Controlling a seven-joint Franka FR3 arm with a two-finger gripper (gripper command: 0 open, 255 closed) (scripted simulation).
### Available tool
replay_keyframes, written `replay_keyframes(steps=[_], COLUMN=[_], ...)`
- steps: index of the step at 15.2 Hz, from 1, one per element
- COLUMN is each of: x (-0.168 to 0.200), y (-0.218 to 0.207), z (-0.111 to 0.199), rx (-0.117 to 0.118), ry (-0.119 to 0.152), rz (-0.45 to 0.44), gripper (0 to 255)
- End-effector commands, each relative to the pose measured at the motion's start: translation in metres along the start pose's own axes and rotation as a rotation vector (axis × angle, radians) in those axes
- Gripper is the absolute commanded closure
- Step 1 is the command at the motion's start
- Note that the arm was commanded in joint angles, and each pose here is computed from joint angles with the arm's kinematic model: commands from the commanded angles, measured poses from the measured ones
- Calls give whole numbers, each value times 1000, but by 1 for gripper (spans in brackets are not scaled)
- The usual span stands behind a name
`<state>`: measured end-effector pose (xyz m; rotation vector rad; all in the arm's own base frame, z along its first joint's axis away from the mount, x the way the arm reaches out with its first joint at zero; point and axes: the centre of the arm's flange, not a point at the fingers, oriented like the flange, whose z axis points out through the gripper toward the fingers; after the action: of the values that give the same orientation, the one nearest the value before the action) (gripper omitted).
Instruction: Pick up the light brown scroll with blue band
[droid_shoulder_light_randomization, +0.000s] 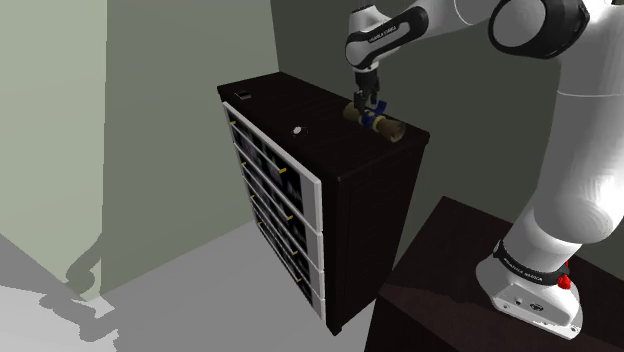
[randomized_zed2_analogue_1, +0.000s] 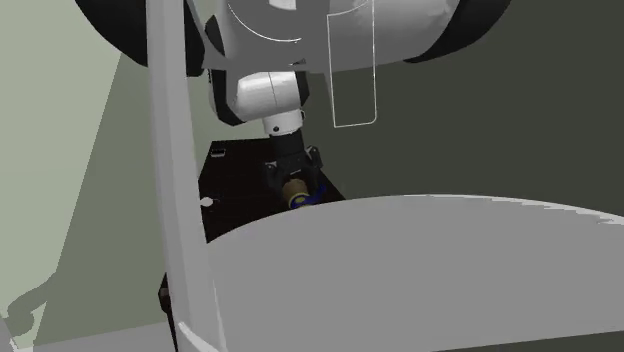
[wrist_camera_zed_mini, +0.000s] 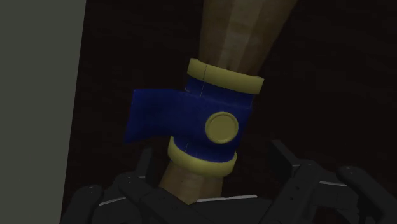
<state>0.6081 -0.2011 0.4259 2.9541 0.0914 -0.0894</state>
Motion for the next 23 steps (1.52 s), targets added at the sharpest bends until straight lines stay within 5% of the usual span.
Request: replay_keyframes(steps=[1,8,9,18,23], x=[4,6,7,6,4], y=[1,-4,-4,-4,1], z=[9,38,38,38,12], rx=[-2,-2,-2,-2,-2], ry=[1,1,1,1,1], rz=[0,0,0,0,0], gripper=[0,0,255,255,255])
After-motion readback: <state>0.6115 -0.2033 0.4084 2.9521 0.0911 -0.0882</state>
